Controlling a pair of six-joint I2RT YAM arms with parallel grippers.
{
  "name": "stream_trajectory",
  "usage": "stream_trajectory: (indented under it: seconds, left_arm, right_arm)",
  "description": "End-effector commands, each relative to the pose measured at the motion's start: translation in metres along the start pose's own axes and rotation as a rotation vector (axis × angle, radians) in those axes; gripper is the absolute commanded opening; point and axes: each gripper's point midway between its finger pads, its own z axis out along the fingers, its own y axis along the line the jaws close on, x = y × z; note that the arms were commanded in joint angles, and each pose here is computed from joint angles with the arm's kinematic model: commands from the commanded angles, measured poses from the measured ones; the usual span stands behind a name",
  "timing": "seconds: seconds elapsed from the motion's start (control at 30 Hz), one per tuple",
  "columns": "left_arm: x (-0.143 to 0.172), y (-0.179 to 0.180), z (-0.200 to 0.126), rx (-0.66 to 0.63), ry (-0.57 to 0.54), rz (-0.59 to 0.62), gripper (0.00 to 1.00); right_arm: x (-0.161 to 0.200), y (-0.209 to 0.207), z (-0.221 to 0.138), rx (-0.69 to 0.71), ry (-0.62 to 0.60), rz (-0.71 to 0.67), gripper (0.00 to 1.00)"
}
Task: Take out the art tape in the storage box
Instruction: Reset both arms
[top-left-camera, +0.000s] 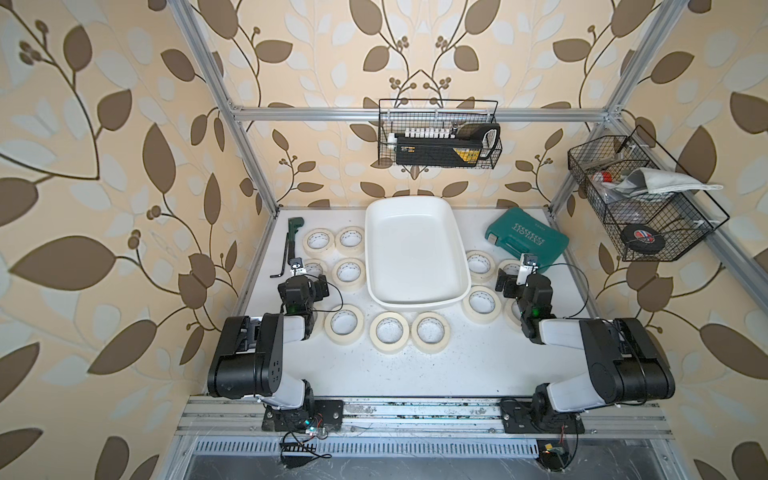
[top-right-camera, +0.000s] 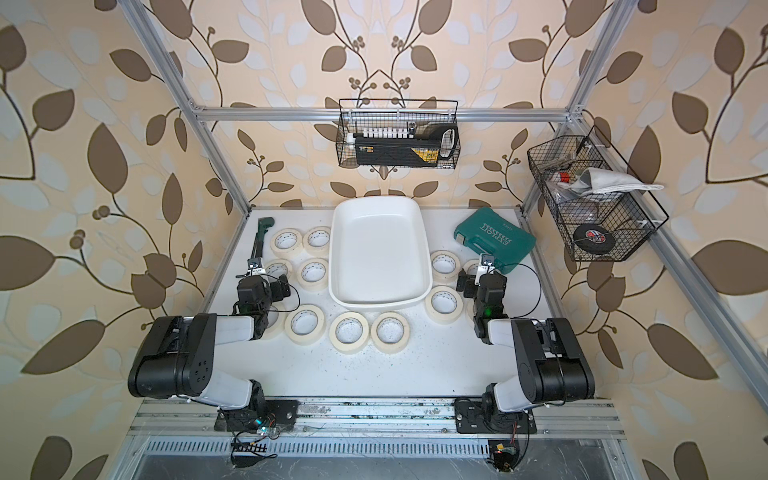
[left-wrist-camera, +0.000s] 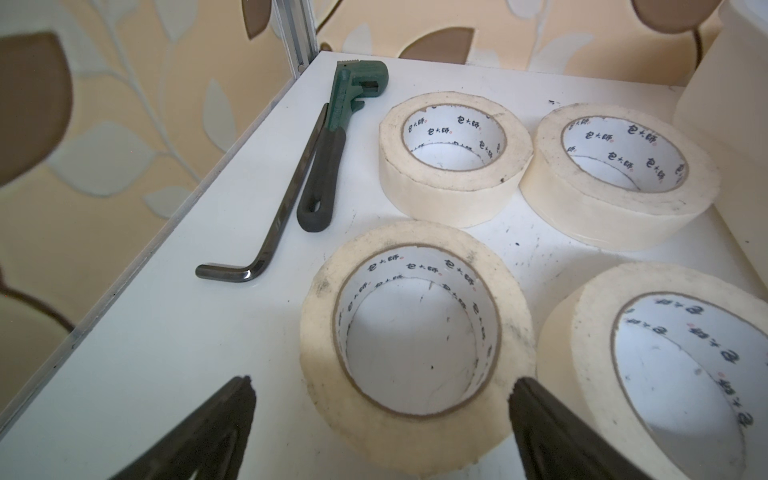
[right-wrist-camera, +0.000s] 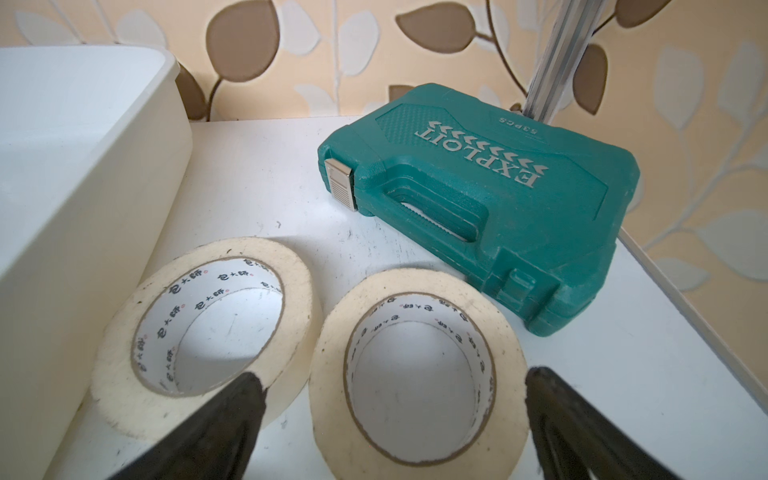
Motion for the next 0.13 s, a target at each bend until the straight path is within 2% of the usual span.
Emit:
stream_trajectory:
  seconds: [0.0, 0.1]
  left_arm:
    - [-0.0070, -0.0030, -0.0009, 0.018, -0.034, -0.013, 0.99]
    - [-0.0072, -0.0030, -0.0010, 0.018, -0.034, -0.014, 0.99]
  right_arm:
    - [0.0046, 0.0034, 0.0005, -0.012, 0.006, -0.011, 0.99]
    - [0.0032, 0.0034, 0.0002, -0.012, 0.001, -0.010, 0.99]
